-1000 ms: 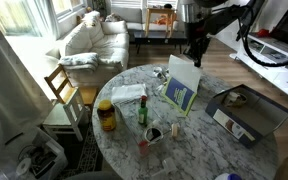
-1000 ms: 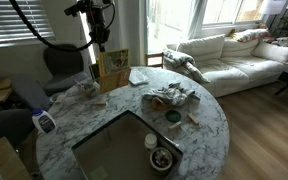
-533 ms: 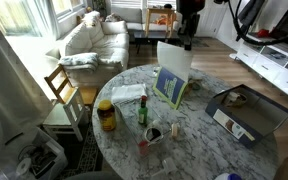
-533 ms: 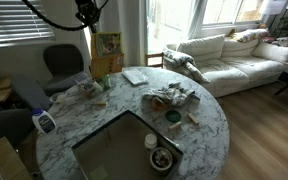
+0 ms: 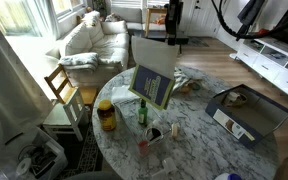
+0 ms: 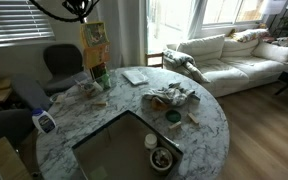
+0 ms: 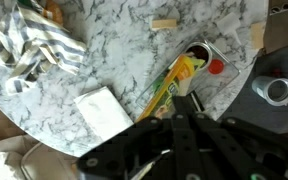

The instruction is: Pick up the yellow book and place it in the clear storage container

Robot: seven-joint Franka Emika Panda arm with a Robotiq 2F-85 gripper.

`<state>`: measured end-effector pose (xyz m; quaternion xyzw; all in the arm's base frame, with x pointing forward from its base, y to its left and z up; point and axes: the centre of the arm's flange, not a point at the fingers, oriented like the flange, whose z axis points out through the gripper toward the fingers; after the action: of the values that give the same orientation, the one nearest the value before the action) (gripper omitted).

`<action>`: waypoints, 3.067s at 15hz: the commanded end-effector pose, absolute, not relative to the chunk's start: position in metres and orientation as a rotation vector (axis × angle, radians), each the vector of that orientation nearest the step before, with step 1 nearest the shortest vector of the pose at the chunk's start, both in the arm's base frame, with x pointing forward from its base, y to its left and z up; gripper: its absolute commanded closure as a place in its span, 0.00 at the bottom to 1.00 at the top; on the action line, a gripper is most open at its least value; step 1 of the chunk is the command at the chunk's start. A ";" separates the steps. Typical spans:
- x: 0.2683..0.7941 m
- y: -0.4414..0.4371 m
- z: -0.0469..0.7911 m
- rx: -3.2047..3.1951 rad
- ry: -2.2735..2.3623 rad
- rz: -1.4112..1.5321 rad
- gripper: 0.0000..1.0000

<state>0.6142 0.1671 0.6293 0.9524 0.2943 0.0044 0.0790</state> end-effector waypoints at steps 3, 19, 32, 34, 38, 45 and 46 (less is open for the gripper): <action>0.634 0.207 0.617 2.948 1.098 0.027 1.00; 0.672 0.227 0.588 3.001 1.165 0.108 1.00; 0.689 0.210 0.536 2.965 1.080 -0.015 1.00; 0.689 0.213 0.528 2.923 1.079 -0.028 1.00; 0.689 0.217 0.517 2.808 1.059 -0.041 1.00; 0.685 0.230 0.508 2.670 1.061 -0.064 1.00; 0.684 0.232 0.506 2.670 1.064 -0.074 1.00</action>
<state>0.6862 0.2270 0.5122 0.9240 0.3641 -0.0233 0.1146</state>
